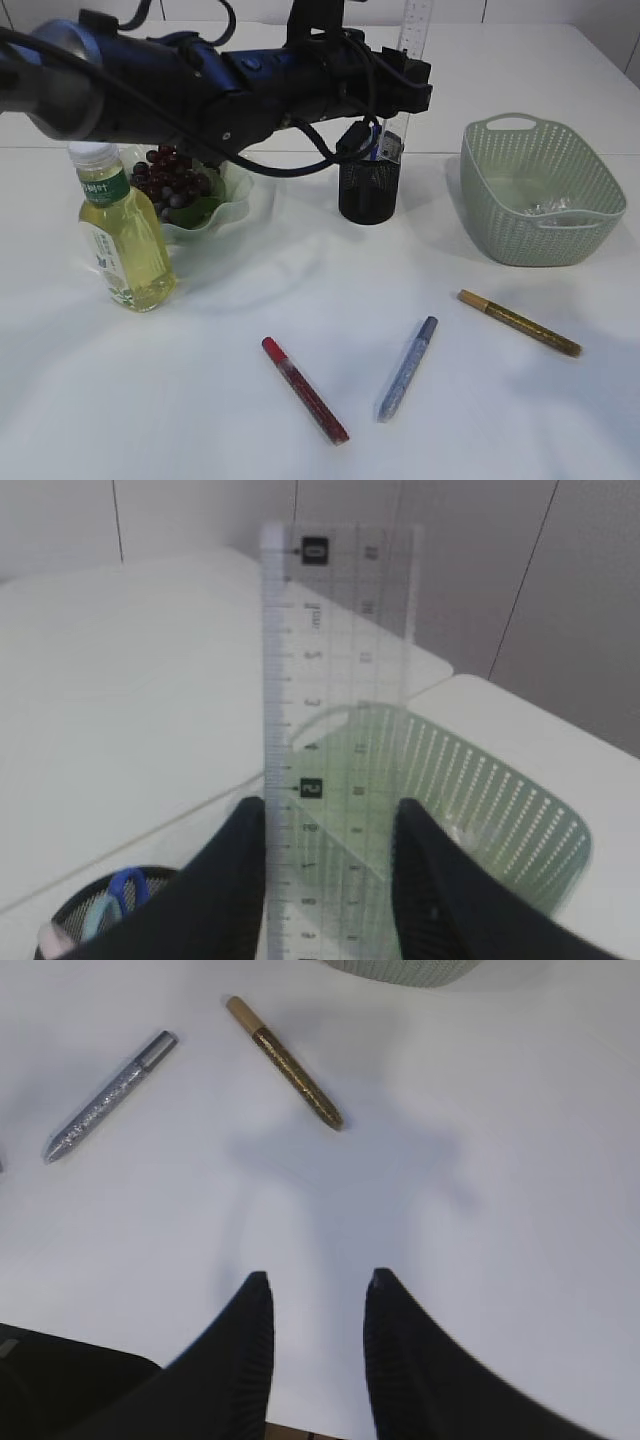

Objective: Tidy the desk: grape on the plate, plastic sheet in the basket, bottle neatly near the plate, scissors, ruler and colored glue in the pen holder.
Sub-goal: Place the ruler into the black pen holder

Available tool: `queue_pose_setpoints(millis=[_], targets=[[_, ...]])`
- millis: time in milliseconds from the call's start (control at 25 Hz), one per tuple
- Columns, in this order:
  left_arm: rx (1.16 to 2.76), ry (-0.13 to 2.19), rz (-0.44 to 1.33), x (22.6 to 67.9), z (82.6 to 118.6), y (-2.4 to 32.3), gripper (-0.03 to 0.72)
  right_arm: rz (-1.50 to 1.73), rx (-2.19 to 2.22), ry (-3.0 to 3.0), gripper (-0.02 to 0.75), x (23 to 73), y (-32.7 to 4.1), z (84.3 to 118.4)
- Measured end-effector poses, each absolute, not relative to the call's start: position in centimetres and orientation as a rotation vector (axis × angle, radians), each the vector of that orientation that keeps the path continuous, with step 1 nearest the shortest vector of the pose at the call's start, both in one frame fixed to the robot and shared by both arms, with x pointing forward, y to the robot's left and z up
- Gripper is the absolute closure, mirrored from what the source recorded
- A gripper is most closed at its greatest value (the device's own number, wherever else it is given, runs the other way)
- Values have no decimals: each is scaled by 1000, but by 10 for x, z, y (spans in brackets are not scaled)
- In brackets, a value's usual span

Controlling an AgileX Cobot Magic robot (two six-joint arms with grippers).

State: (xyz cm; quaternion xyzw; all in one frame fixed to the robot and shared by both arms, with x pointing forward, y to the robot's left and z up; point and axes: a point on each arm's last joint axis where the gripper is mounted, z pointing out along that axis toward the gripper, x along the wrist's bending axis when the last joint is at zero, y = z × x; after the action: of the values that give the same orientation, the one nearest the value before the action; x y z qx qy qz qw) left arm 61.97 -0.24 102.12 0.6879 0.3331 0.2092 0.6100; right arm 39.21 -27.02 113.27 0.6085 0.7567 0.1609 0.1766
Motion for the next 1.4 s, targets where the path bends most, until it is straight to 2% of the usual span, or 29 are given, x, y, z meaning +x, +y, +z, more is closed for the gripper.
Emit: queue_pose_setpoints(millis=[160,480,1400], targets=[[1510,689,496,632,1010,3,413,432,1711,2132,478,393,-272,1133],[1384,669,555,653,1001,23,413,402,1695,2118,478,393,-275,1133],[1365,690,614,698,969,7,413,393,1691,2114,478,393,-276,1133]])
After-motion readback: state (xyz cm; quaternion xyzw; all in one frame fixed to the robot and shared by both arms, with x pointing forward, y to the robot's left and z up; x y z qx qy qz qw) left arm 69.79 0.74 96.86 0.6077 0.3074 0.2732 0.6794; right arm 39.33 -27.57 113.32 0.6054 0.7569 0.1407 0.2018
